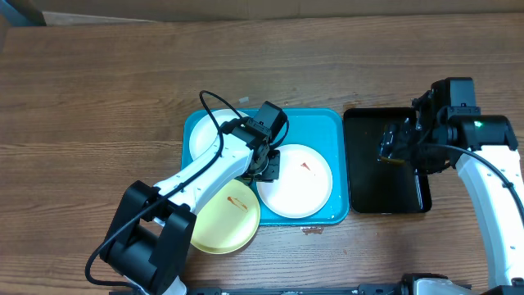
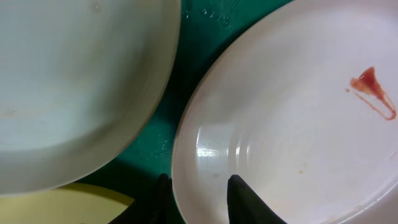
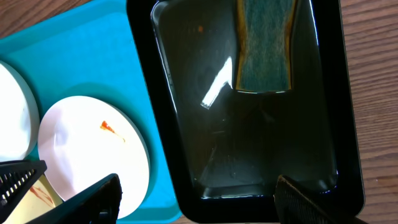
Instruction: Clean dirty plates on tray and stack at the side
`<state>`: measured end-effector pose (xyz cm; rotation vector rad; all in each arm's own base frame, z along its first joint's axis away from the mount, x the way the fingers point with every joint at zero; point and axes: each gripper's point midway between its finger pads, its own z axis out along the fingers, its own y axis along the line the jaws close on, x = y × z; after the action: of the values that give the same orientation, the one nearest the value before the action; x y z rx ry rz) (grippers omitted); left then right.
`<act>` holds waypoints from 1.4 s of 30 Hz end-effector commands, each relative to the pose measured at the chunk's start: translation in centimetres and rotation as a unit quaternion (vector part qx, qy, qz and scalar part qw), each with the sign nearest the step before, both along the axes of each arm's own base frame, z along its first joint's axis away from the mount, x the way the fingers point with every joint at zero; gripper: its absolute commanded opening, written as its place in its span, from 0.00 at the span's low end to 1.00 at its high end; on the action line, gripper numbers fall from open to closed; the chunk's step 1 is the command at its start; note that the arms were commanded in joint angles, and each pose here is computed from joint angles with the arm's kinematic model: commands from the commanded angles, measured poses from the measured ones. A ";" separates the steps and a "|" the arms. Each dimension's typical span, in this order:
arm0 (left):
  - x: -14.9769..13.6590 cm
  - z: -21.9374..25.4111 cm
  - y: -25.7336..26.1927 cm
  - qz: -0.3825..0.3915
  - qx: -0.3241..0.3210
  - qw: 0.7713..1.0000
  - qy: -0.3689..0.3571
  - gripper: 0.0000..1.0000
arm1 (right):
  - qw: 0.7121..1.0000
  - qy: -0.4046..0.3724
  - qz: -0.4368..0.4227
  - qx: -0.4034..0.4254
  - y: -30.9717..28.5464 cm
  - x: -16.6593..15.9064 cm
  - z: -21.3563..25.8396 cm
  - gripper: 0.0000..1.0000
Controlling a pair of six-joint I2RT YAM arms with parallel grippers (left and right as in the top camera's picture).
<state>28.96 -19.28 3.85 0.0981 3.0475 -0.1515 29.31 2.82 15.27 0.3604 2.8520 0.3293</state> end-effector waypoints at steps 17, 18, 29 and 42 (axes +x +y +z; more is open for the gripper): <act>-0.2 -1.4 1.3 0.003 0.036 0.999 0.010 0.31 | 1.000 -0.012 0.001 0.003 0.2 0.5 0.7 0.80; -0.2 -1.5 1.3 0.003 0.037 0.999 0.010 0.29 | 1.000 -0.012 0.001 0.003 0.2 0.5 0.7 0.80; -0.1 -2.5 1.2 0.003 0.038 0.999 0.017 0.19 | 1.000 -0.012 0.001 0.003 0.2 0.5 0.7 0.80; 1.3 -2.4 0.3 0.008 0.018 1.000 -0.011 0.04 | 1.000 -0.011 0.001 0.003 0.2 0.5 0.7 0.80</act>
<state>30.04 -19.37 2.15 0.0992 3.0270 -0.1174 29.30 2.83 15.27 0.3598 2.8524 0.3297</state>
